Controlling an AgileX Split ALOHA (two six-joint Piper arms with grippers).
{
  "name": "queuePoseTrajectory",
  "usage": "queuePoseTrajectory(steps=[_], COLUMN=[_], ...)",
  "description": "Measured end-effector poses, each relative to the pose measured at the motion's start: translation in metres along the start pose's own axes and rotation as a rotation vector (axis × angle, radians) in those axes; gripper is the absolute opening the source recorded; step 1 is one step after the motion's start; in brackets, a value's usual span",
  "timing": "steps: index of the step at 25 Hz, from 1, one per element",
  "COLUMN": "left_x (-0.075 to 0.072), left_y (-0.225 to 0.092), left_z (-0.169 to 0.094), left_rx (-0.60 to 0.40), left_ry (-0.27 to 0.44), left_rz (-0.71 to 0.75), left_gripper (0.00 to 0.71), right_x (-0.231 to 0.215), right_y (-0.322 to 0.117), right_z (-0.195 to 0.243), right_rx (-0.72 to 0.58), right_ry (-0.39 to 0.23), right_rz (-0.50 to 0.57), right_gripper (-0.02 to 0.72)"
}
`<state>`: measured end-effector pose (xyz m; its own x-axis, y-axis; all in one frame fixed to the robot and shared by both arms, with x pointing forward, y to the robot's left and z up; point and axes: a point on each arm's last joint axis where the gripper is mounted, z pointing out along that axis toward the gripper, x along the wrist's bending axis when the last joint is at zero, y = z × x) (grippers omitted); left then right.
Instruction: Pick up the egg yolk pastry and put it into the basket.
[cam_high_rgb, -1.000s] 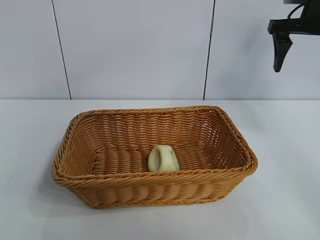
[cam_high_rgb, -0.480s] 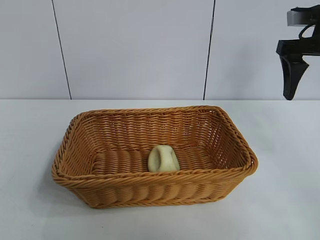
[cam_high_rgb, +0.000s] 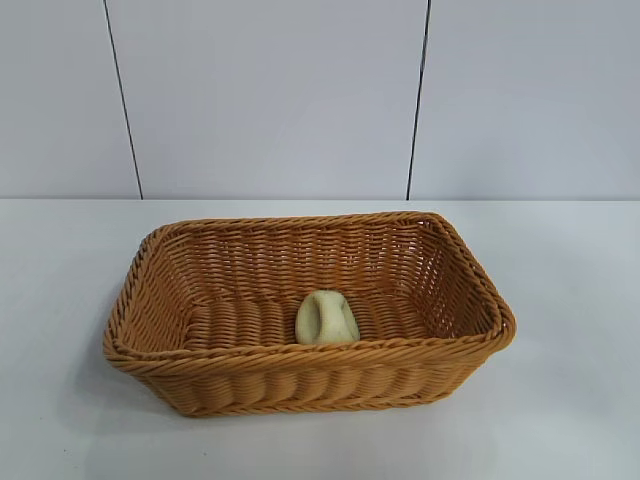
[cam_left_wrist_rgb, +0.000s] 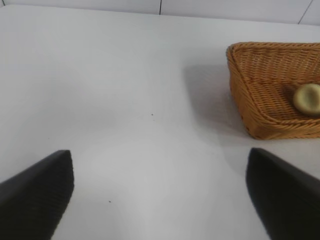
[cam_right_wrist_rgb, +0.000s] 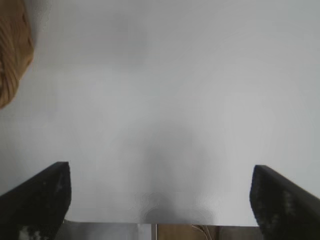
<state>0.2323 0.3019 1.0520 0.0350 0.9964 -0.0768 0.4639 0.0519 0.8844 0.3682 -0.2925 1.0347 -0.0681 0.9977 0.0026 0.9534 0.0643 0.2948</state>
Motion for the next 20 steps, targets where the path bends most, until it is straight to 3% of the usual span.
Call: queuePoseTrajectory(steps=[4,12,20], left_x=[0.0,0.0,0.0], left_y=[0.0,0.0,0.0], left_z=[0.0,0.0,0.0], left_rx=[0.0,0.0,0.0], left_ry=[0.0,0.0,0.0], left_rz=[0.0,0.0,0.0], left_gripper=[0.671,0.671,0.671], right_x=[0.004,0.006,0.006], right_y=[-0.037,-0.07,-0.101], right_z=[0.0,-0.036,-0.054], right_rx=[-0.137,-0.478,-0.711], right_ry=[0.027,0.029,-0.02], right_rz=[-0.001,-0.003,0.044], right_gripper=[0.695,0.695,0.695])
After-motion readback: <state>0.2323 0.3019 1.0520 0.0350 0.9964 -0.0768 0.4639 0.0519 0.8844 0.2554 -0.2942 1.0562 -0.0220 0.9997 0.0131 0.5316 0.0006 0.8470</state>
